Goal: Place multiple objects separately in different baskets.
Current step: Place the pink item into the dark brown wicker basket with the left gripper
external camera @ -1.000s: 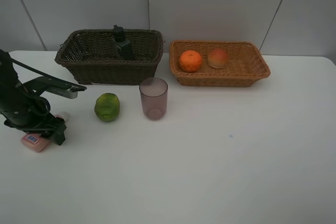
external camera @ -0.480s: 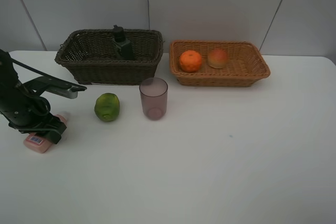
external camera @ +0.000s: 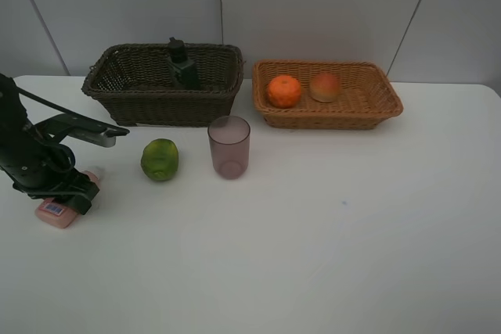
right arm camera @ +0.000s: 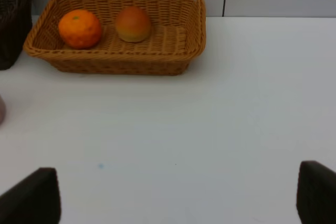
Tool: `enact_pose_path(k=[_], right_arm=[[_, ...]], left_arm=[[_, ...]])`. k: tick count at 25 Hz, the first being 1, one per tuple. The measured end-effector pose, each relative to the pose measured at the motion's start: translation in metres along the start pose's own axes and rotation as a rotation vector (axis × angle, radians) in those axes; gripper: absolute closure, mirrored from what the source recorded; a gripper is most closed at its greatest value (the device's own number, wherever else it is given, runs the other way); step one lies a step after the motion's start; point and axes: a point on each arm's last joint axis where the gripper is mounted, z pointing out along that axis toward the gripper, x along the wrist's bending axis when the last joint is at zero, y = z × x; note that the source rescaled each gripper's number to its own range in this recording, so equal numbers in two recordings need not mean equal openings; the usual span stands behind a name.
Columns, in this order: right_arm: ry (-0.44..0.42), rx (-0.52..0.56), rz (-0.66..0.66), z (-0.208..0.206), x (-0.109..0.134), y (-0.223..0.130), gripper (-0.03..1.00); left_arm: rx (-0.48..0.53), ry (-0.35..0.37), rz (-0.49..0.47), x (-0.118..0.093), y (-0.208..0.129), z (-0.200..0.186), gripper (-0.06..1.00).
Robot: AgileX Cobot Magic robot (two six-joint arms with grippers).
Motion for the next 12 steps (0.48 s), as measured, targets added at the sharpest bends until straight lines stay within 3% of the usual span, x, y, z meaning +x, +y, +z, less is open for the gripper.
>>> enact_pose_path(k=[6, 12], right_arm=[[0.000, 0.000, 0.000, 0.000, 0.000, 0.000, -0.03], [0.000, 0.000, 0.000, 0.000, 0.000, 0.000, -0.03]], left_arm=[[0.002, -0.004, -0.036, 0.000, 0.001, 0.000, 0.28], [-0.036, -0.006, -0.224, 0.004, 0.019, -0.030, 0.28]])
